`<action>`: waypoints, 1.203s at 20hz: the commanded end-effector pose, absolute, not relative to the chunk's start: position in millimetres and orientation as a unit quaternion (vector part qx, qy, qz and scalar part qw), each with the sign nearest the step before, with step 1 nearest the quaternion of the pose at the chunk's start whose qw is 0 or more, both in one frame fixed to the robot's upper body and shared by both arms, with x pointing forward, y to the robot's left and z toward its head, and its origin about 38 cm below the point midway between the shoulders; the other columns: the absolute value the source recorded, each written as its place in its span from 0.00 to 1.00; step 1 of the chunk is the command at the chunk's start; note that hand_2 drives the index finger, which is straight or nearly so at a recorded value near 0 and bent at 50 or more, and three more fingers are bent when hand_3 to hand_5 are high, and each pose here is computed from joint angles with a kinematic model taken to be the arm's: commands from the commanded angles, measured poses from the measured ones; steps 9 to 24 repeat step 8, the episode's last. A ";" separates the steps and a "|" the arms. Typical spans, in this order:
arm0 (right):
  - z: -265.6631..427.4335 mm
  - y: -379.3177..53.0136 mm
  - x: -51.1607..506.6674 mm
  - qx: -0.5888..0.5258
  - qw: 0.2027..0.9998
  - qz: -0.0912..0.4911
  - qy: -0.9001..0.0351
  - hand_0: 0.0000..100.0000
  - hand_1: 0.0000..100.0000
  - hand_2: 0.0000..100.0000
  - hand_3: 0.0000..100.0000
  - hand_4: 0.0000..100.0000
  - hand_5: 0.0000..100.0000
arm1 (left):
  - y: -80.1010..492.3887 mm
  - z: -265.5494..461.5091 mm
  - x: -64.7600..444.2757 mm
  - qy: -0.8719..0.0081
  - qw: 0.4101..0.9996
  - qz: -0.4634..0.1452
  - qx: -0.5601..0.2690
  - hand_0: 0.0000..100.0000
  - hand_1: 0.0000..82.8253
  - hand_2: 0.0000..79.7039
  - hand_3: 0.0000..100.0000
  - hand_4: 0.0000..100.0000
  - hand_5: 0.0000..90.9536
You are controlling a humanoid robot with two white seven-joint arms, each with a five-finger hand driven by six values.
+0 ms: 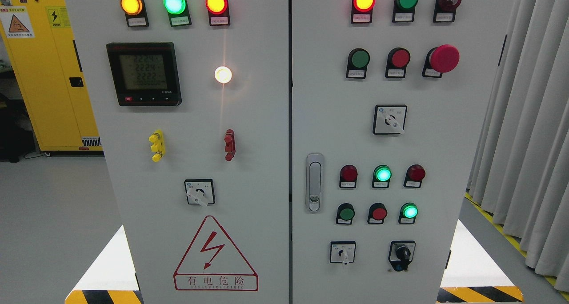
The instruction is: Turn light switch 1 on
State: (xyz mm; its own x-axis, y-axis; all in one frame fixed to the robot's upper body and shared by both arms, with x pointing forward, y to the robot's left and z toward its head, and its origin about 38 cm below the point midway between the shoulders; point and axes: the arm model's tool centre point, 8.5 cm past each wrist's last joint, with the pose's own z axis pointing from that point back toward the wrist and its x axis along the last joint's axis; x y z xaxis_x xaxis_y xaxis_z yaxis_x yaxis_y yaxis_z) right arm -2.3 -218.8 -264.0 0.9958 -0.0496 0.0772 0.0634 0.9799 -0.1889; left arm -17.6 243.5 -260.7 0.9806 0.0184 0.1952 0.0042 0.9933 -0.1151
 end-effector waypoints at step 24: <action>-264.0 -218.7 -2.2 -0.096 0.994 -0.028 -0.036 0.00 0.50 0.04 0.00 0.00 0.00 | 229.4 -261.4 -38.4 -0.052 0.996 -0.023 -0.074 0.34 0.22 0.00 0.00 0.00 0.00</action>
